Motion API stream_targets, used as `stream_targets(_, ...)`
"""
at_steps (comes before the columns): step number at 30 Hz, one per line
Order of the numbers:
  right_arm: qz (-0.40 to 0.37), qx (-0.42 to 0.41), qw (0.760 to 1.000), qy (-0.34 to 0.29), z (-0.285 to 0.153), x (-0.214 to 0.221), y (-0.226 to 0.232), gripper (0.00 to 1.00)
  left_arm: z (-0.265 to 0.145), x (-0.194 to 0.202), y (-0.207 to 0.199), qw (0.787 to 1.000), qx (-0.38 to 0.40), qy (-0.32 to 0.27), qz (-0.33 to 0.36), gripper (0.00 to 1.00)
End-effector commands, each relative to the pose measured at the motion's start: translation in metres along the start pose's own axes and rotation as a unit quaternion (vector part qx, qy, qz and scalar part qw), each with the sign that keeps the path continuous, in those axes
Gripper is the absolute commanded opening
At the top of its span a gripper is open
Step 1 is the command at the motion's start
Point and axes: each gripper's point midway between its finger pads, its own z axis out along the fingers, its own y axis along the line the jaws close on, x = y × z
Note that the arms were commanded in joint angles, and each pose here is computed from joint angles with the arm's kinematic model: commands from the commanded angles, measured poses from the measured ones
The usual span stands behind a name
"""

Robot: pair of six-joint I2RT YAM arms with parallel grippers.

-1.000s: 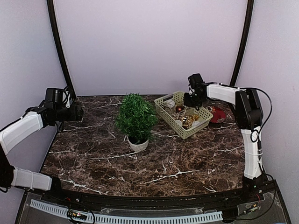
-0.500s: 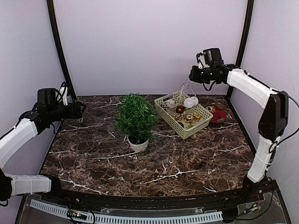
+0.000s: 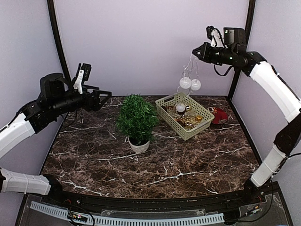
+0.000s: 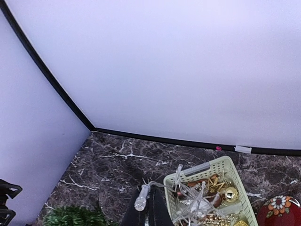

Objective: Decorate the small christmas tree

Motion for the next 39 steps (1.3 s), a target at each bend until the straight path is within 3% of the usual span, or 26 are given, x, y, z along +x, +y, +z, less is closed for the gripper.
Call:
stream_targets(1,-0.012,-0.083,0.994,-0.075,-0.061,-0.052,0.053,0.00,-0.003,-0.049,-0.047,0.998,0.042,-0.055,-0.003,0.84)
stream_targets(11,-0.046,-0.119,0.985,-0.113,-0.131,-0.073,0.081,0.00,0.057,-0.078,-0.158,0.987,0.140,-0.080,0.013,0.85)
stream_targets(18,-0.043,-0.181,0.974,-0.129,-0.162,-0.071,0.102,0.00,0.110,-0.066,-0.241,0.974,0.218,-0.062,0.009,0.86)
stream_targets(24,-0.053,-0.211,0.966,-0.141,-0.182,-0.072,0.114,0.00,0.146,-0.056,-0.262,0.969,0.240,-0.052,-0.015,0.95)
stream_targets(39,-0.053,-0.223,0.960,-0.159,-0.185,-0.077,0.117,0.00,0.213,-0.045,-0.276,0.975,0.214,-0.054,0.011,0.99)
